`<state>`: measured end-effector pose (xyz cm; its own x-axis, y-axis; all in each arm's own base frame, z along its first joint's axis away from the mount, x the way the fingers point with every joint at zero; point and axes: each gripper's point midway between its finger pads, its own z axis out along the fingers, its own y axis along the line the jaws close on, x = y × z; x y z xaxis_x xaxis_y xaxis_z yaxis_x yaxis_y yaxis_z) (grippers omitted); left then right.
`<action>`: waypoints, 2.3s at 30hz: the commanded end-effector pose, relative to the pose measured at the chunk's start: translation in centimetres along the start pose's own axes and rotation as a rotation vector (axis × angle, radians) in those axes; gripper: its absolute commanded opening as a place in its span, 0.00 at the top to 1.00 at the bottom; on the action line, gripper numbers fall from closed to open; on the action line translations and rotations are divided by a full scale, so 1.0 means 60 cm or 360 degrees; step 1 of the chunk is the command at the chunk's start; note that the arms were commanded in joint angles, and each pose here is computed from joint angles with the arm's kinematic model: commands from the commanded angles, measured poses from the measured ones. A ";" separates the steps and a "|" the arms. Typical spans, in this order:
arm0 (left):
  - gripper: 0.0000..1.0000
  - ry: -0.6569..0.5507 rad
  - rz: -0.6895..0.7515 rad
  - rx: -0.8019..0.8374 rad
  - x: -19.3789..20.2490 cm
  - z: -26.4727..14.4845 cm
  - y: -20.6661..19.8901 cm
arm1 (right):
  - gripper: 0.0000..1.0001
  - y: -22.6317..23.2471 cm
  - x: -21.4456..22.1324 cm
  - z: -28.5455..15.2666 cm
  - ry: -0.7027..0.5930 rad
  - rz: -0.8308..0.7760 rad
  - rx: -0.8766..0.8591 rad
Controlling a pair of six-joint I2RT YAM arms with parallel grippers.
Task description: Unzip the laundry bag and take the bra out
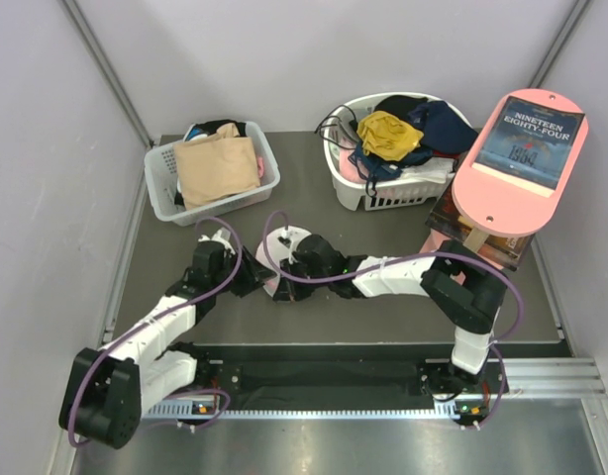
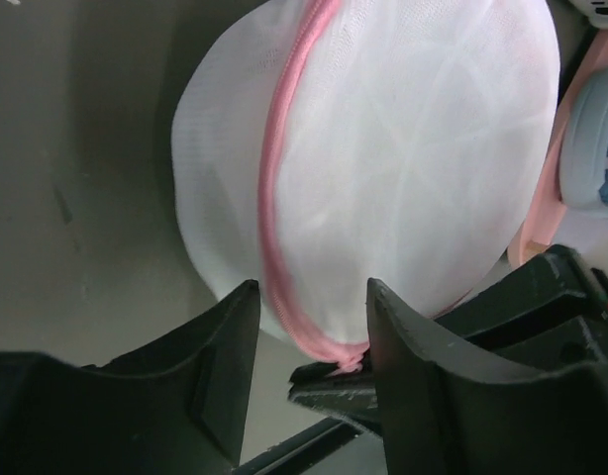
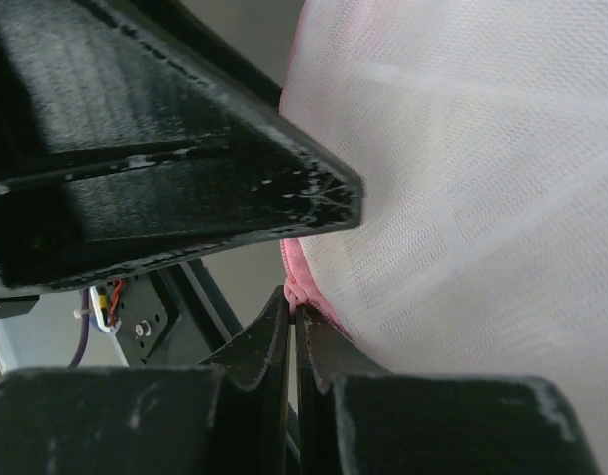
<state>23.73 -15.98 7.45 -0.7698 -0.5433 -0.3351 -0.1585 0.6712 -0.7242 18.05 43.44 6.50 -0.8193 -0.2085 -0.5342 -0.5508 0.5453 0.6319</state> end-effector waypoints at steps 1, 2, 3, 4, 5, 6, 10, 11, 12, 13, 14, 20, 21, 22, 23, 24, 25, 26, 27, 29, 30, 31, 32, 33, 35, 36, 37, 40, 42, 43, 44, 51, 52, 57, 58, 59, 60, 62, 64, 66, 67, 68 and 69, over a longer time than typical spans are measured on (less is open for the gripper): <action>0.62 -0.0032 -0.0021 0.0162 -0.014 0.007 -0.035 | 1.00 0.050 -0.021 0.009 -0.0045 -0.0059 -0.0116; 0.68 -0.0018 -0.0022 0.0154 -0.012 0.009 -0.033 | 1.00 0.051 -0.021 0.010 -0.0043 -0.0060 -0.0118; 0.74 -0.0018 -0.0018 0.0150 -0.013 0.009 -0.034 | 1.00 0.049 -0.020 0.010 -0.0040 -0.0060 -0.0111; 0.81 -0.0017 -0.0013 0.0144 -0.013 0.009 -0.033 | 1.00 0.050 -0.020 0.009 -0.0040 -0.0060 -0.0111; 0.91 -0.0027 -0.0013 0.0134 -0.016 0.009 -0.032 | 1.00 0.049 -0.021 0.009 -0.0044 -0.0062 -0.0106; 0.95 -0.0035 -0.0002 0.0128 -0.019 0.009 -0.033 | 1.00 0.048 -0.021 0.009 -0.0042 -0.0063 -0.0101; 1.00 -0.0047 0.0007 0.0099 -0.022 0.007 -0.029 | 1.00 0.045 -0.018 0.010 -0.0036 -0.0060 -0.0090; 1.00 -0.0050 0.0008 0.0102 -0.023 0.006 -0.031 | 1.00 0.044 -0.017 0.010 -0.0032 -0.0058 -0.0087; 1.00 -0.0056 0.0013 0.0098 -0.024 0.006 -0.031 | 1.00 0.043 -0.016 0.010 -0.0031 -0.0060 -0.0085; 1.00 -0.0060 0.0015 0.0095 -0.025 0.005 -0.030 | 1.00 0.043 -0.016 0.010 -0.0030 -0.0058 -0.0085; 1.00 -0.0058 0.0018 0.0088 -0.025 0.005 -0.030 | 1.00 0.042 -0.014 0.010 -0.0025 -0.0056 -0.0084; 1.00 -0.0099 0.0056 0.0028 -0.035 0.005 -0.020 | 1.00 0.031 -0.015 0.005 -0.0041 -0.0031 -0.0057; 1.00 -0.0105 0.0057 0.0021 -0.035 0.006 -0.016 | 1.00 0.029 -0.016 0.002 -0.0049 -0.0020 -0.0059; 1.00 -0.0105 0.0051 0.0016 -0.036 0.008 -0.014 | 1.00 0.023 -0.018 0.000 -0.0054 -0.0004 -0.0058; 1.00 -0.0107 0.0051 0.0016 -0.037 0.008 -0.013 | 1.00 0.016 -0.014 -0.003 -0.0055 0.0017 -0.0055; 1.00 -0.0100 0.0054 0.0015 -0.036 0.009 -0.013 | 1.00 0.013 -0.017 -0.007 -0.0067 0.0026 -0.0055; 1.00 -0.0105 0.0052 0.0012 -0.039 0.009 -0.012 | 1.00 0.004 -0.020 -0.012 -0.0078 0.0045 -0.0043; 1.00 -0.0101 0.0056 0.0010 -0.039 0.010 -0.012 | 1.00 -0.005 -0.016 -0.016 -0.0080 0.0057 -0.0029; 1.00 -0.0107 0.0056 0.0009 -0.041 0.010 -0.012 | 1.00 -0.008 -0.019 -0.022 -0.0094 0.0063 -0.0024; 1.00 -0.0119 0.0064 0.0013 -0.046 0.009 -0.014 | 1.00 -0.022 -0.023 -0.033 -0.0121 0.0081 0.0004; 1.00 -0.0124 0.0064 0.0009 -0.048 0.009 -0.013 | 1.00 -0.027 -0.023 -0.037 -0.0127 0.0087 0.0013; 1.00 -0.0119 0.0067 0.0007 -0.048 0.009 -0.013 | 1.00 -0.035 -0.028 -0.041 -0.0142 0.0095 0.0027; 1.00 -0.0126 0.0077 0.0008 -0.051 0.008 -0.015 | 1.00 -0.040 -0.026 -0.045 -0.0145 0.0101 0.0036; 1.00 -0.0126 0.0075 0.0002 -0.051 0.008 -0.012 | 1.00 -0.042 -0.027 -0.048 -0.0153 0.0104 0.0040; 1.00 -0.0128 0.0083 0.0004 -0.052 0.008 -0.014 | 1.00 -0.048 -0.027 -0.052 -0.0159 0.0109 0.0052; 1.00 -0.0129 0.0084 0.0005 -0.053 0.007 -0.015 | 1.00 -0.049 -0.027 -0.052 -0.0160 0.0108 0.0054; 1.00 -0.0135 0.0090 0.0016 -0.055 0.008 -0.018 | 1.00 -0.049 -0.026 -0.052 -0.0157 0.0102 0.0054; 1.00 -0.0118 0.0104 0.0043 -0.060 0.011 -0.031 | 1.00 -0.047 -0.028 -0.049 -0.0154 0.0097 0.0047; 1.00 -0.0154 0.0139 0.0102 -0.081 0.012 -0.058 | 1.00 -0.046 -0.031 -0.049 -0.0156 0.0099 0.0042; 1.00 -0.0147 0.0140 0.0090 -0.085 0.019 -0.058 | 1.00 -0.046 -0.031 -0.048 -0.0155 0.0098 0.0040; 1.00 -0.0170 0.0174 0.0110 -0.098 0.022 -0.070 | 1.00 -0.043 -0.032 -0.047 -0.0157 0.0093 0.0036; 0.73 -0.0070 0.0226 0.0075 -0.121 0.069 -0.081 | 1.00 -0.017 -0.032 -0.041 -0.0138 0.0048 0.0003; 0.57 -0.0063 0.0229 0.0093 -0.123 0.069 -0.088 | 1.00 -0.013 -0.036 -0.040 -0.0142 0.0044 -0.0005; 0.36 -0.0083 0.0228 -0.0011 -0.113 0.044 -0.066 | 1.00 0.001 -0.037 -0.025 -0.0129 0.0058 -0.0031; 0.35 -0.0073 0.0222 -0.0046 -0.103 0.040 -0.051 | 1.00 0.005 -0.042 -0.020 -0.0135 0.0059 -0.0038; 0.35 -0.0091 0.0219 -0.0080 -0.101 0.034 -0.042 | 1.00 0.011 -0.045 -0.018 -0.0134 0.0058 -0.0052; 0.35 -0.0112 0.0218 -0.0072 -0.098 0.021 -0.043 | 1.00 0.015 -0.047 -0.015 -0.0133 0.0051 -0.0063; 0.35 -0.0086 0.0173 -0.0103 -0.076 0.012 -0.023 | 1.00 0.026 -0.054 -0.008 -0.0135 0.0035 -0.0084; 0.35 -0.0083 0.0131 -0.0081 -0.057 -0.001 -0.015 | 1.00 0.035 -0.059 0.001 -0.0127 0.0016 -0.0099; 0.35 -0.0069 0.0076 -0.0050 -0.041 -0.009 -0.011 | 1.00 0.049 -0.062 0.007 -0.0114 -0.0006 -0.0125; 0.35 -0.0077 0.0063 -0.0029 -0.038 -0.010 -0.012 | 1.00 0.050 -0.060 0.012 -0.0104 -0.0011 -0.0125; 0.35 -0.0090 0.0058 0.0009 -0.038 -0.015 -0.018 | 1.00 0.054 -0.055 0.016 -0.0089 -0.0013 -0.0133; 0.35 -0.0081 0.0023 0.0017 -0.029 -0.013 -0.013 | 1.00 0.062 -0.058 0.018 -0.0089 -0.0023 -0.0150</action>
<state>25.89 -14.92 9.57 -0.7429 -0.5138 -0.4291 -0.1062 0.7233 -0.6823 19.93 44.59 8.22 -0.8302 -0.1448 -0.5383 -0.5233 0.5350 0.6632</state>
